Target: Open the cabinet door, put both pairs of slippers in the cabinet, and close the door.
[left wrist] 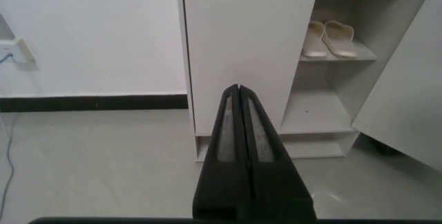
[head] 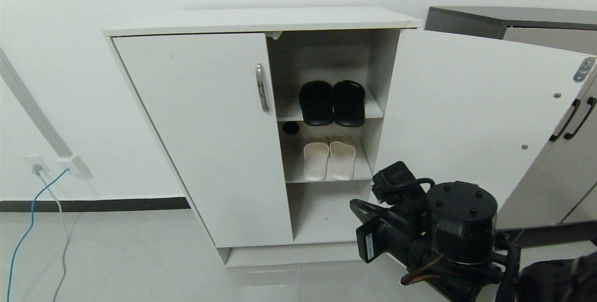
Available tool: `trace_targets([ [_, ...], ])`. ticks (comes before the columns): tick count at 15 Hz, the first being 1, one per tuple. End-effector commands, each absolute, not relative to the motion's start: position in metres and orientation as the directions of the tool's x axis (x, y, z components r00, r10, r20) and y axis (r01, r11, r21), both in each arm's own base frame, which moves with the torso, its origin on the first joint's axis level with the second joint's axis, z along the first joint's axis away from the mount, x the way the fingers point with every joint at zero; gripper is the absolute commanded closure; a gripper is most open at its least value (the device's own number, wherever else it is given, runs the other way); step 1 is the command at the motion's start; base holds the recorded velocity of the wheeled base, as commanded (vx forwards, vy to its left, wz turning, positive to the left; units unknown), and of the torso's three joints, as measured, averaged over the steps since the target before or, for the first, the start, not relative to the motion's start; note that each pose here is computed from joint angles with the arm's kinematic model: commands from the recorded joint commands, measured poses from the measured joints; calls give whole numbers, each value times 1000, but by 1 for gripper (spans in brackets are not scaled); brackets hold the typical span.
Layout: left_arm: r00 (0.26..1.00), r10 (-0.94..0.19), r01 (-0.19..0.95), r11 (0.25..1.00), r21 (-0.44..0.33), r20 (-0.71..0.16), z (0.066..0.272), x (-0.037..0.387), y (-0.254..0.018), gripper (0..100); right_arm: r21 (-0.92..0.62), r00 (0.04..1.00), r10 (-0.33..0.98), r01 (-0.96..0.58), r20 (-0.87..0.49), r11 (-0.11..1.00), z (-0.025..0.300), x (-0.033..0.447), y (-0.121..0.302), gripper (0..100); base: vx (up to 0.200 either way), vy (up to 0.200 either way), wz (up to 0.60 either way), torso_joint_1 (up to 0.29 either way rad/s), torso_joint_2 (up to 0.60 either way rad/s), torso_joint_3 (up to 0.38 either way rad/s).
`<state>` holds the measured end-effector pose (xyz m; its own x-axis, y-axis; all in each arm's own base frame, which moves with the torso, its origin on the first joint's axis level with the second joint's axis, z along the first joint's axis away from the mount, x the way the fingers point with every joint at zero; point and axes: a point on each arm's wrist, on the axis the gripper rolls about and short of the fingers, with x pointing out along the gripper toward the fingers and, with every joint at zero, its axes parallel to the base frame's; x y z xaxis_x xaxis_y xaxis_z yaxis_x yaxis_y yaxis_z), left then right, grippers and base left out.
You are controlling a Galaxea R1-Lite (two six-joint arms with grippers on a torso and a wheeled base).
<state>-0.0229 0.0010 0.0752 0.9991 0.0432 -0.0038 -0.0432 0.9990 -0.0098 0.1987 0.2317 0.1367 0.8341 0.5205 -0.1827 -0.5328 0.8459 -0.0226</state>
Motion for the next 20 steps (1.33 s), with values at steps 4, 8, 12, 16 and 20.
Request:
trace_targets([
  [4, 999, 44, -45, 999, -11, -3, 76, -23, 1, 100, -34, 834, 519, -534, -186, 845, 135, 198, 231, 100, 0, 0, 0, 32, -483, -380],
  [8, 999, 44, -45, 999, -11, -3, 76, -23, 1, 100, -35, 834, 519, -534, -186, 845, 135, 198, 231, 100, 0, 0, 0, 112, -463, -358],
  [12, 999, 44, -45, 999, -11, -3, 76, -23, 1, 100, -37, 833, 519, -534, -191, 845, 134, 198, 231, 100, 0, 0, 0, 145, -466, -333],
  [16, 999, 44, -45, 999, -11, -3, 76, -23, 1, 100, -38, 833, 519, -534, -191, 844, 134, 198, 231, 100, 0, 0, 0, 166, -481, -320],
  [20, 999, 46, -46, 999, -14, -3, 76, -23, 1, 100, -46, 835, 514, -531, -196, 846, 132, 199, 230, 100, 0, 0, 0, 194, -504, -316],
])
